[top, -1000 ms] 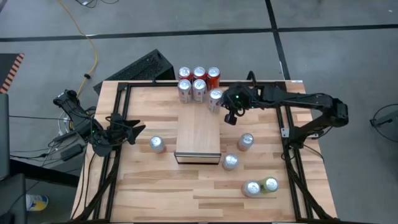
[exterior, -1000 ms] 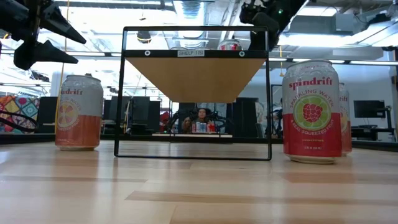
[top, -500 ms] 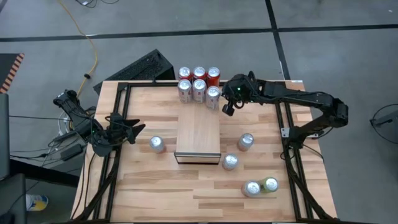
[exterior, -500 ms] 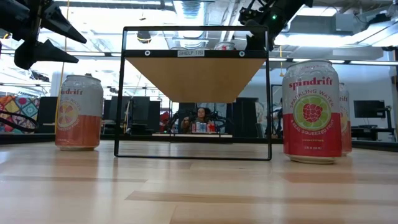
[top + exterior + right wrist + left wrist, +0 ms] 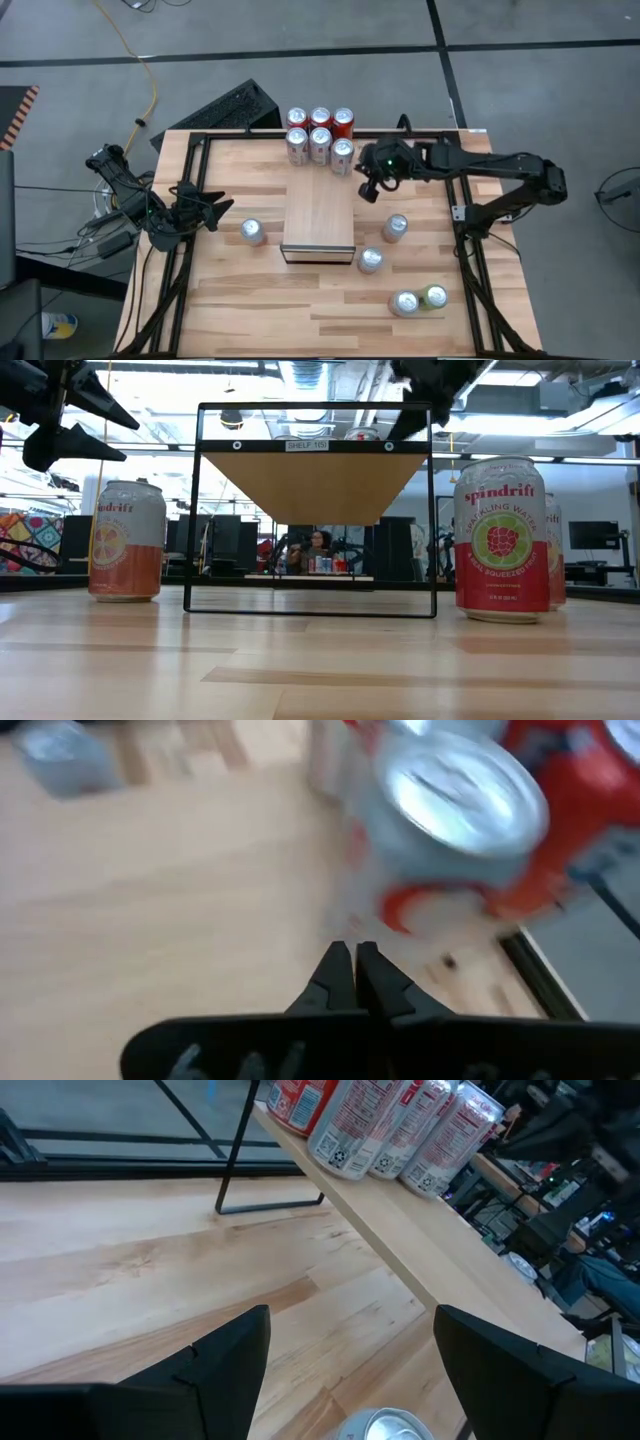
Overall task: Place canned beverage on shelf
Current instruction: Put the red-silver soda can on the shelf aligned with the other red-silver soda can
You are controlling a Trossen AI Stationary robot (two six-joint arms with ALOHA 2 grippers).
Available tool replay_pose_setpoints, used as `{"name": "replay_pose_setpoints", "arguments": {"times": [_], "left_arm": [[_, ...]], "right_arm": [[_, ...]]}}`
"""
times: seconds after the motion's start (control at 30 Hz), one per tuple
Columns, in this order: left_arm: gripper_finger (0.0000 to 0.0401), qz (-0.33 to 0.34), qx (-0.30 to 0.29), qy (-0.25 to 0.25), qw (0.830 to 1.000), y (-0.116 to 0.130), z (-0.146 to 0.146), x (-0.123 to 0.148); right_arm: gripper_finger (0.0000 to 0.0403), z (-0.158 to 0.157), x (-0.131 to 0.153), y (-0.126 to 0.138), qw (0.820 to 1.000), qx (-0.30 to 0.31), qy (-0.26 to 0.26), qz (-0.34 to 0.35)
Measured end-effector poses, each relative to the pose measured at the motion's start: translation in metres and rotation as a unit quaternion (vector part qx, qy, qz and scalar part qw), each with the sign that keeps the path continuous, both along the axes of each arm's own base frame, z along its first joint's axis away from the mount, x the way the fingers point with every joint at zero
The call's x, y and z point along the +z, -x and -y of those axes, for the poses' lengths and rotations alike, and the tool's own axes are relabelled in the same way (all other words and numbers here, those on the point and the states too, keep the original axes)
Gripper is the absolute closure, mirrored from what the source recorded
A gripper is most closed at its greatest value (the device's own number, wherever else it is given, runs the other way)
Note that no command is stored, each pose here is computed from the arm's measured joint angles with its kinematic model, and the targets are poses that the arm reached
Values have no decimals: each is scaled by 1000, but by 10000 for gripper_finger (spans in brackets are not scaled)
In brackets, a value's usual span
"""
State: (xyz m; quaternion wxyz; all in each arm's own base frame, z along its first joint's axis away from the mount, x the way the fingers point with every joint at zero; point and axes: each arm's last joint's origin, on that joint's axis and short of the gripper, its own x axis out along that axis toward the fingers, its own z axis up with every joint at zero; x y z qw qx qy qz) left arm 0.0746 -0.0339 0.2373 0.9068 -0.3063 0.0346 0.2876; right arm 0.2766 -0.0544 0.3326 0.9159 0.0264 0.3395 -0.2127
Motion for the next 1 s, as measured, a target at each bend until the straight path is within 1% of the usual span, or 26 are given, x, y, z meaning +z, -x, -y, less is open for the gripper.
{"name": "replay_pose_setpoints", "arguments": {"times": [0.13,0.27,0.33,0.43,0.5,0.6,1.0], "left_arm": [[131,0,1,-2,1000,0,0,0],[131,0,1,-2,1000,0,0,0],[131,1,1,-1,1000,0,0,0],[131,1,1,-1,1000,0,0,0],[131,3,2,3,1000,0,0,0],[131,5,3,6,1000,0,0,0],[131,5,3,6,1000,0,0,0]], "right_arm": [[403,-6,2,-13,999,23,8,37],[403,-4,-6,-21,999,25,5,32],[403,-3,-8,-20,999,24,5,20],[403,1,-11,-26,999,23,11,23],[403,4,-16,-25,1000,19,8,5],[403,8,-14,-26,1000,13,11,15],[403,12,-15,-25,1000,-5,20,7]]}}
